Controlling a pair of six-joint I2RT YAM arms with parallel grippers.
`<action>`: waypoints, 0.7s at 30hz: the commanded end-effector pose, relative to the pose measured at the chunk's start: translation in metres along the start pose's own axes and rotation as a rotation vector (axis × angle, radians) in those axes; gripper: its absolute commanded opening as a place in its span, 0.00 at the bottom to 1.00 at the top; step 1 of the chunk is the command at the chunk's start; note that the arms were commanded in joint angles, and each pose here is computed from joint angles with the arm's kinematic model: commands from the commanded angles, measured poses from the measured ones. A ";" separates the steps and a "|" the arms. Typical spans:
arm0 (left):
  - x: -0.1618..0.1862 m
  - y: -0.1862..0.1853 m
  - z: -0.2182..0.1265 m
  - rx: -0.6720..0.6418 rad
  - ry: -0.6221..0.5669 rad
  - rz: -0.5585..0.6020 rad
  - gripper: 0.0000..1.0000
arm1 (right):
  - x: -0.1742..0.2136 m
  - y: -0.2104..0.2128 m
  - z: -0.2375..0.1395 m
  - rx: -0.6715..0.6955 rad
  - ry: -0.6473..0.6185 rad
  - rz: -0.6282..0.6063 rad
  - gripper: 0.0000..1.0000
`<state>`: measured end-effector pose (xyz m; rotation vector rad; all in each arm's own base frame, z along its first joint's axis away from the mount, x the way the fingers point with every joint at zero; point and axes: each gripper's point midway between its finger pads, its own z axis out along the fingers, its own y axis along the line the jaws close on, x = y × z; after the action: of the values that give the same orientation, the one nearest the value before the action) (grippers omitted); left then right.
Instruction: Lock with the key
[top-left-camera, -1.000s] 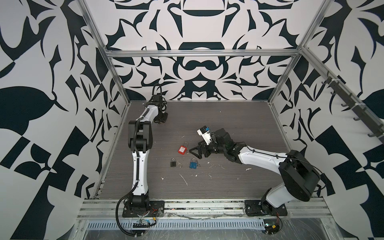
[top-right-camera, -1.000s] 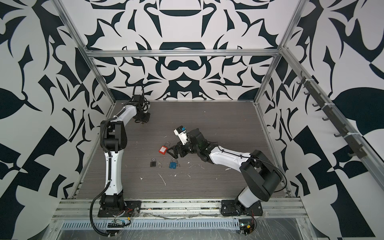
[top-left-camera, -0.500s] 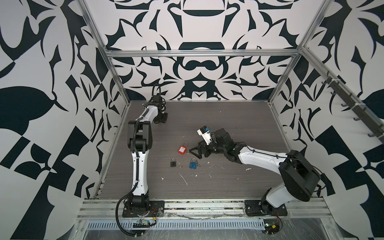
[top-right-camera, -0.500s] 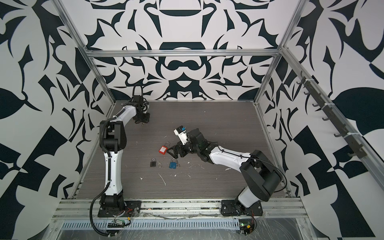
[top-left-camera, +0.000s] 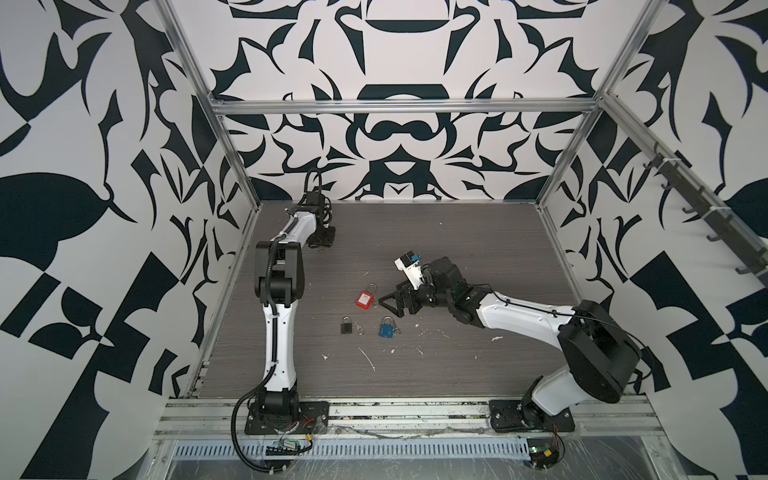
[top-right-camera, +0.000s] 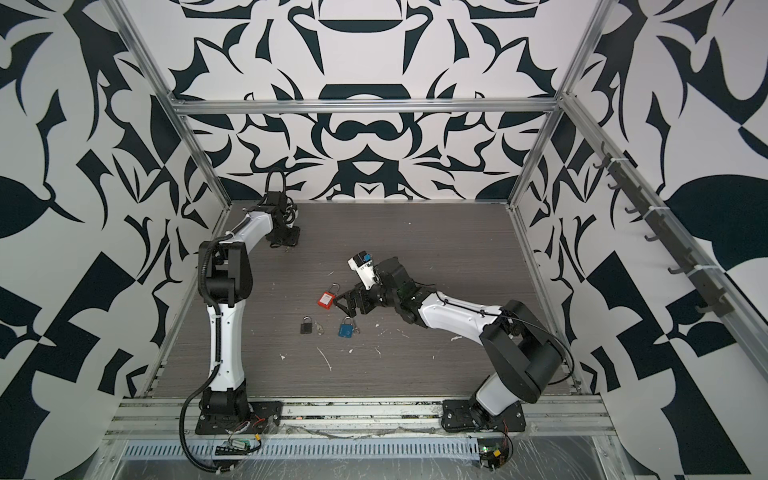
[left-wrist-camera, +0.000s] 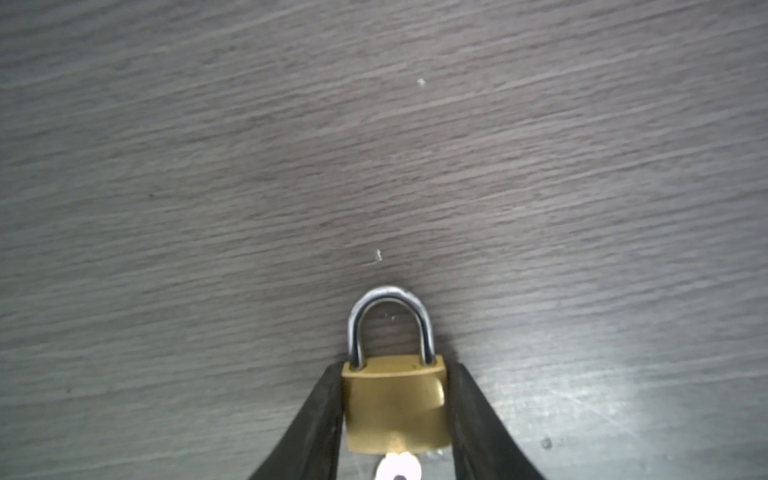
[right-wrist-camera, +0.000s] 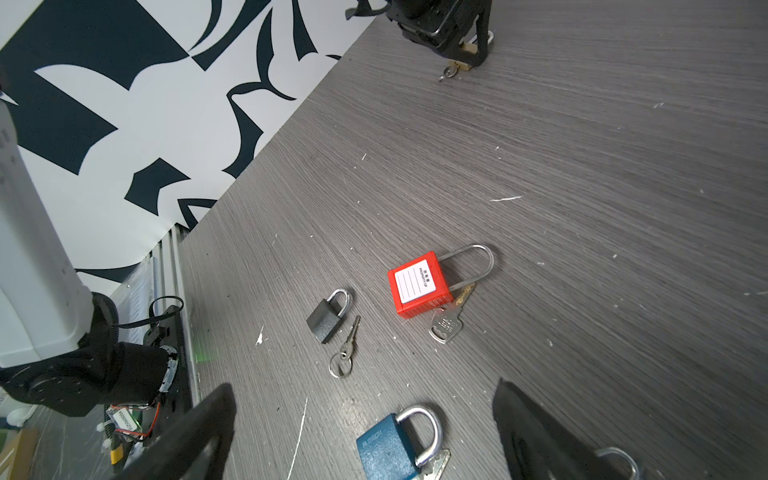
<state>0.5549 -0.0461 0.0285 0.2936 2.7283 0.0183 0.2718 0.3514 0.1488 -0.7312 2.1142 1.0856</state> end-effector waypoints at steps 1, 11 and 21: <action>0.040 -0.002 0.013 0.005 0.145 -0.019 0.36 | -0.022 0.011 -0.011 -0.012 -0.071 -0.028 0.98; 0.035 -0.015 -0.004 0.048 0.118 -0.057 0.07 | -0.033 0.012 -0.019 0.012 -0.108 -0.045 0.97; -0.027 -0.067 -0.109 0.428 -0.268 -0.447 0.00 | -0.073 -0.005 -0.067 0.111 -0.266 -0.049 0.96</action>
<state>0.5057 -0.0874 0.0623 0.0016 2.6864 -0.3940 0.2930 0.3213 0.2087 -0.6102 1.9700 1.0100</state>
